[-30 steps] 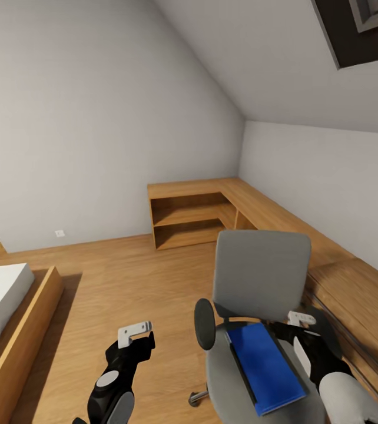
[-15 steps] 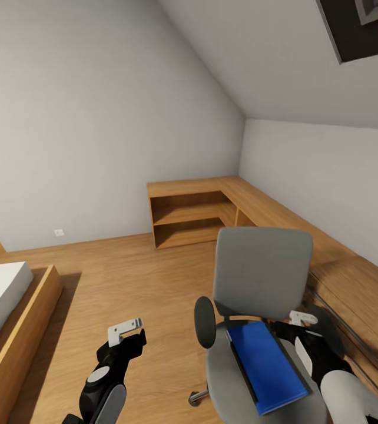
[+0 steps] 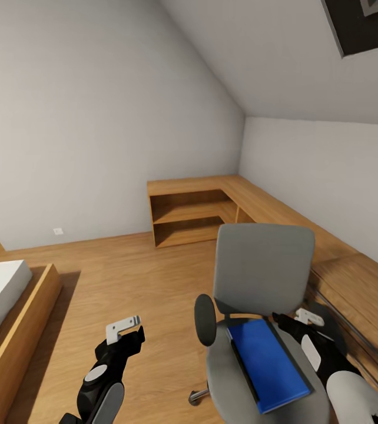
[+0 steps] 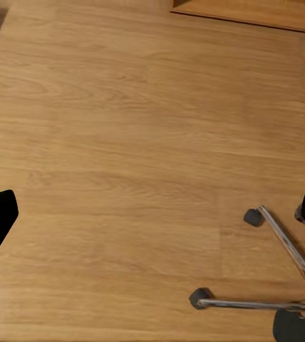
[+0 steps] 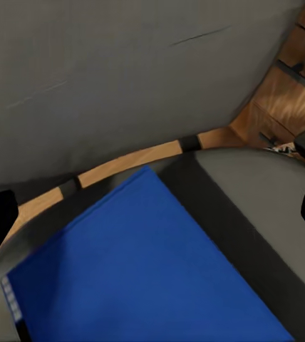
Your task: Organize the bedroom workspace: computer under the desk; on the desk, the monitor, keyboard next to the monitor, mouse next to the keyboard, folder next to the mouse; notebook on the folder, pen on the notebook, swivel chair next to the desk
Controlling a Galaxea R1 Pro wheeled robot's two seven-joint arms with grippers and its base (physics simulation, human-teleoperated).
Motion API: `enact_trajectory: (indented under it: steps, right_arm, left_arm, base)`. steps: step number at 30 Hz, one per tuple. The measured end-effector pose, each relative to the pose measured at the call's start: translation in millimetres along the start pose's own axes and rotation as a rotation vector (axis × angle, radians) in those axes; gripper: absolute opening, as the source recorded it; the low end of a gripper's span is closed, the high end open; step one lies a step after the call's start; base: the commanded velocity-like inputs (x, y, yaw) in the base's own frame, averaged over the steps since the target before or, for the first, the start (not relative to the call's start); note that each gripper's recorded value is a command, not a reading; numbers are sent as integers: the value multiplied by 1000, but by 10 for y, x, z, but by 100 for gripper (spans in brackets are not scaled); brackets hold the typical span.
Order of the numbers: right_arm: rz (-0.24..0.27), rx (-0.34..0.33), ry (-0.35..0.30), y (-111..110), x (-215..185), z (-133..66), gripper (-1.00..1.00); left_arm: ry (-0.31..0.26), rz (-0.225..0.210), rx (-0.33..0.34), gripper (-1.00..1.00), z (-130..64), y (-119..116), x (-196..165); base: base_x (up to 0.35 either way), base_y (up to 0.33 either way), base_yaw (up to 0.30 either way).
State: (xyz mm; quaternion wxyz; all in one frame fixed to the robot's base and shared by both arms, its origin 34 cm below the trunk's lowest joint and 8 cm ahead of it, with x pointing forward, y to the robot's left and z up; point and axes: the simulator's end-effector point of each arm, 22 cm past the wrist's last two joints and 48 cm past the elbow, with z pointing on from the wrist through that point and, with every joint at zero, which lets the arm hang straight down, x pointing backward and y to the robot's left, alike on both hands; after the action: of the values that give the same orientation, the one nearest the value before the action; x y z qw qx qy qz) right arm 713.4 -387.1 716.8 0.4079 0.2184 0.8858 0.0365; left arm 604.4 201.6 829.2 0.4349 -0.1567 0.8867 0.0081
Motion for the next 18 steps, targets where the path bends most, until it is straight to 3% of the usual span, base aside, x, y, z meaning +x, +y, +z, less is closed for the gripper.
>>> enact_trajectory:
  steps: [18]
  right_arm:
    - [29, -8, -12, -48, 140, 182, 100]
  left_arm:
    - [-3, -4, -4, 100, 176, 52, 185]
  base:
    - [0, 0, 0]
